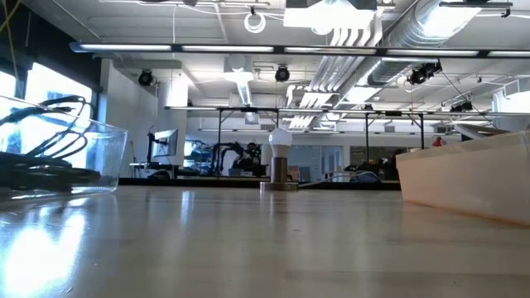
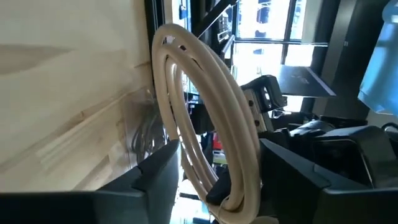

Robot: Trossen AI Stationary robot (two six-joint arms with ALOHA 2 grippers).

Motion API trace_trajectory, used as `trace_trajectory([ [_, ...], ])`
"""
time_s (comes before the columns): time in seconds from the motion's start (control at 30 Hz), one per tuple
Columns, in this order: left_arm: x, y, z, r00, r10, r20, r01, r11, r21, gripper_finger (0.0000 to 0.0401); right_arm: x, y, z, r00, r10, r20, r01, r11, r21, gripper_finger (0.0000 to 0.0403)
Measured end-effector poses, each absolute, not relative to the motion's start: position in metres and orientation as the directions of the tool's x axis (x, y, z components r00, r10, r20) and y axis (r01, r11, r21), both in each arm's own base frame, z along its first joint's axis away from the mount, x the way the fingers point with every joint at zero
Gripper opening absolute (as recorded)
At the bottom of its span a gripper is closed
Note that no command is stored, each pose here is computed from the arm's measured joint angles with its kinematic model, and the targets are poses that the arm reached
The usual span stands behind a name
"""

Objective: Pick & Place USB Port
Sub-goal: Put the brown HDMI cable into the orange bin

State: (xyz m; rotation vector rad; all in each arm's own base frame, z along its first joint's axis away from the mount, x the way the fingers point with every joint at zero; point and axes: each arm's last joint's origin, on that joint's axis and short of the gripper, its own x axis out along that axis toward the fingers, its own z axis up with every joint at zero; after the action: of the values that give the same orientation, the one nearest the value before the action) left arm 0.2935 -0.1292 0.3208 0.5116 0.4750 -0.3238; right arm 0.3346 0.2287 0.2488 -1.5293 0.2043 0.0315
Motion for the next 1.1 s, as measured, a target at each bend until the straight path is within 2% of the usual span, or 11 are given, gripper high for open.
trace_trajectory([
  [0.37,0.293,-0.128,0.306,0.835,-0.168,-0.523,0.401,0.838,0.370,0.0037,0.339,0.222,0.249,0.979,-0.137,-0.153,-0.146,0.060,-0.988,0.0130],
  [0.6,0.293,-0.127,0.301,0.838,-0.146,-0.525,0.385,0.842,0.379,0.0037,0.341,0.217,0.248,0.968,-0.198,-0.155,-0.138,0.097,-0.986,0.0032],
  [0.83,0.293,-0.127,0.301,0.842,-0.128,-0.524,0.370,0.843,0.389,0.0043,0.341,0.216,0.247,0.965,-0.212,-0.156,-0.127,0.145,-0.981,0.0029],
  [1.1,0.295,-0.127,0.306,0.876,-0.098,-0.472,0.317,0.854,0.412,0.0106,0.340,0.212,0.246,0.940,-0.305,-0.155,-0.103,0.178,-0.979,0.0029],
])
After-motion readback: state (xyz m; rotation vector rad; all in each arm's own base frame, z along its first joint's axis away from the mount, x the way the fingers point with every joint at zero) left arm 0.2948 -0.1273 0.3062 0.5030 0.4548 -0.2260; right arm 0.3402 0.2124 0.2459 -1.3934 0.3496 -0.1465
